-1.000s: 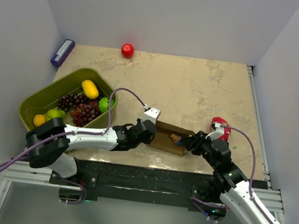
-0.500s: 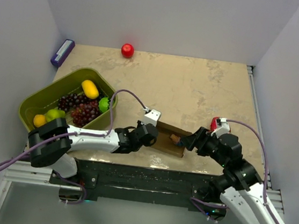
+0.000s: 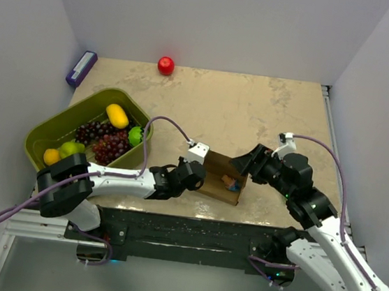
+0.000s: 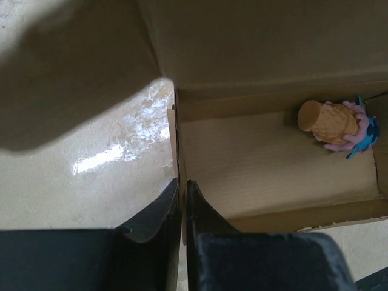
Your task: Fold the paper box
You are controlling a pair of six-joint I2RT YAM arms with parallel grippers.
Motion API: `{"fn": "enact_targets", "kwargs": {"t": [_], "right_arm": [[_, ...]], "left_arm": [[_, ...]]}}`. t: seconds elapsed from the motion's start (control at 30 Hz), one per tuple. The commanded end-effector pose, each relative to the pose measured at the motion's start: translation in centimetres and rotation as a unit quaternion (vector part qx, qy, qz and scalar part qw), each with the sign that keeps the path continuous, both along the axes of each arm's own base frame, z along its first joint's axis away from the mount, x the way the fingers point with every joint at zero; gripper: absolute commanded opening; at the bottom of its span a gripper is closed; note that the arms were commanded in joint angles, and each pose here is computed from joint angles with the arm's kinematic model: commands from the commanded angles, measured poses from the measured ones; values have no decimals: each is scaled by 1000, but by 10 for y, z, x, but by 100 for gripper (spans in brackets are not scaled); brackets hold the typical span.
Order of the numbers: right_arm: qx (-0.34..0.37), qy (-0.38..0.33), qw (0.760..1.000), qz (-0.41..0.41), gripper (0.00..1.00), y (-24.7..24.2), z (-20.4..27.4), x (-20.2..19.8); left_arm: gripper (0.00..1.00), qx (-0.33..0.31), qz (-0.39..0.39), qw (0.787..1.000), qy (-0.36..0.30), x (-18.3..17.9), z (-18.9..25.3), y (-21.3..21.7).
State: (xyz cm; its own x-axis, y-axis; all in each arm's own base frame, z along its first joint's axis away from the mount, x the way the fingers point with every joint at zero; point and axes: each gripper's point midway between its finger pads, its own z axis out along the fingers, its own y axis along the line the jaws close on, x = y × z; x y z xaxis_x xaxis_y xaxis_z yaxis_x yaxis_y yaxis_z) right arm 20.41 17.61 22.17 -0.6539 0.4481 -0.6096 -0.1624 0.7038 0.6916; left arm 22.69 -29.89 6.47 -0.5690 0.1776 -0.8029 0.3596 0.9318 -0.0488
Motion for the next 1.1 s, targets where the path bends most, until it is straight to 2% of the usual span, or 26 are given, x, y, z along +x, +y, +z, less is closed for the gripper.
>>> {"fn": "enact_targets", "kwargs": {"t": [0.0,0.37,0.47,0.57,0.6,0.7,0.87,1.07], "right_arm": [[40,-65,997,-18,76,11,38,27],[63,-98,993,-12,76,21,71,40],[49,-89,994,-27,77,21,63,51],[32,-68,996,-43,77,22,47,63],[29,-62,997,-44,77,22,41,65],[20,-46,998,-44,76,24,23,68],[15,-34,998,-44,76,24,10,67],[14,-35,998,-40,76,24,8,64]], "left_arm": [[12,34,-3,999,21,-12,-17,13],[13,31,-6,999,20,-13,-15,13],[23,20,-17,1000,17,-15,-5,9],[38,-7,-32,999,8,-16,12,3],[46,-13,-35,999,3,-15,16,2],[57,-31,-40,999,-10,-15,34,3],[63,-49,-40,998,-32,-16,56,11],[60,-45,-54,996,-46,-4,63,10]]}}
